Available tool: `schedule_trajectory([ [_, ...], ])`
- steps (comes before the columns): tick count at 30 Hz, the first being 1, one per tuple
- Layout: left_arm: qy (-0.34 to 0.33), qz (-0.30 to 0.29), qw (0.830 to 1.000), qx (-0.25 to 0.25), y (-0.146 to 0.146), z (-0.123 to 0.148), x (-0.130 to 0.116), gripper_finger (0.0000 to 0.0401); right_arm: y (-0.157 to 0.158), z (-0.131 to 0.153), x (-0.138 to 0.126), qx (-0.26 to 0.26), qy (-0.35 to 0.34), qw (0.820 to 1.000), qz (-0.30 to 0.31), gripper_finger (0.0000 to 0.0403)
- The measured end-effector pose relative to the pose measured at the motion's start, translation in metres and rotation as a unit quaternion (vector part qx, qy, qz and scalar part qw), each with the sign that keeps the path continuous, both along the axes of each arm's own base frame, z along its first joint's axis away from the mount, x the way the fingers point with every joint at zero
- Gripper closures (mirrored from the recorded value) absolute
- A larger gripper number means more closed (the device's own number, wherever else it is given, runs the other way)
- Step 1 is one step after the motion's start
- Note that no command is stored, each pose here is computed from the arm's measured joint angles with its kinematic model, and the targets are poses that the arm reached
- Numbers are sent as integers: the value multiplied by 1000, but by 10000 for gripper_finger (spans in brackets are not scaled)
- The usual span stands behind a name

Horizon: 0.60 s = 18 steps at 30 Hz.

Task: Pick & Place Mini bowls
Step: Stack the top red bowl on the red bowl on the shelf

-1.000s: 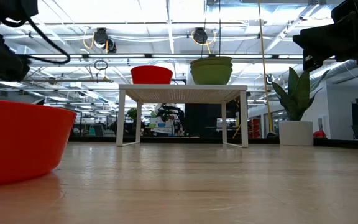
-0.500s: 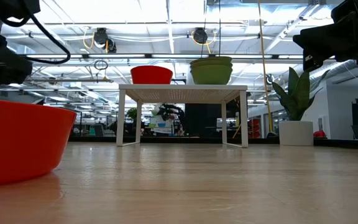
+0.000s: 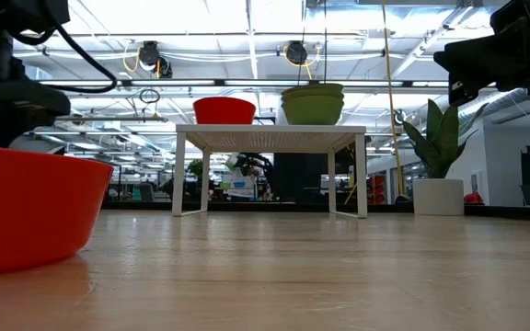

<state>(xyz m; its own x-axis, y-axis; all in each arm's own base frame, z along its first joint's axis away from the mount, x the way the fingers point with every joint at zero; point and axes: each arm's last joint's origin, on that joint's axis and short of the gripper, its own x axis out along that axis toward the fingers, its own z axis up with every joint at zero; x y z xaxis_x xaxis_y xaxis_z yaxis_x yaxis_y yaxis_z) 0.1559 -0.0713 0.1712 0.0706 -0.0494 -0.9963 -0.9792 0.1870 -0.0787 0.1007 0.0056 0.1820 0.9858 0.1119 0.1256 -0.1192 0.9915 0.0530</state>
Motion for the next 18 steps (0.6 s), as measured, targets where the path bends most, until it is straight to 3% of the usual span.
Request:
schedule_trajectory([
  [5,-18,-1,999,26,0,-3,5,281,0,0,0,0,0,1000,0,330],
  [18,-65,25,982,175,24,-1,12,281,0,0,0,0,0,1000,0,330],
])
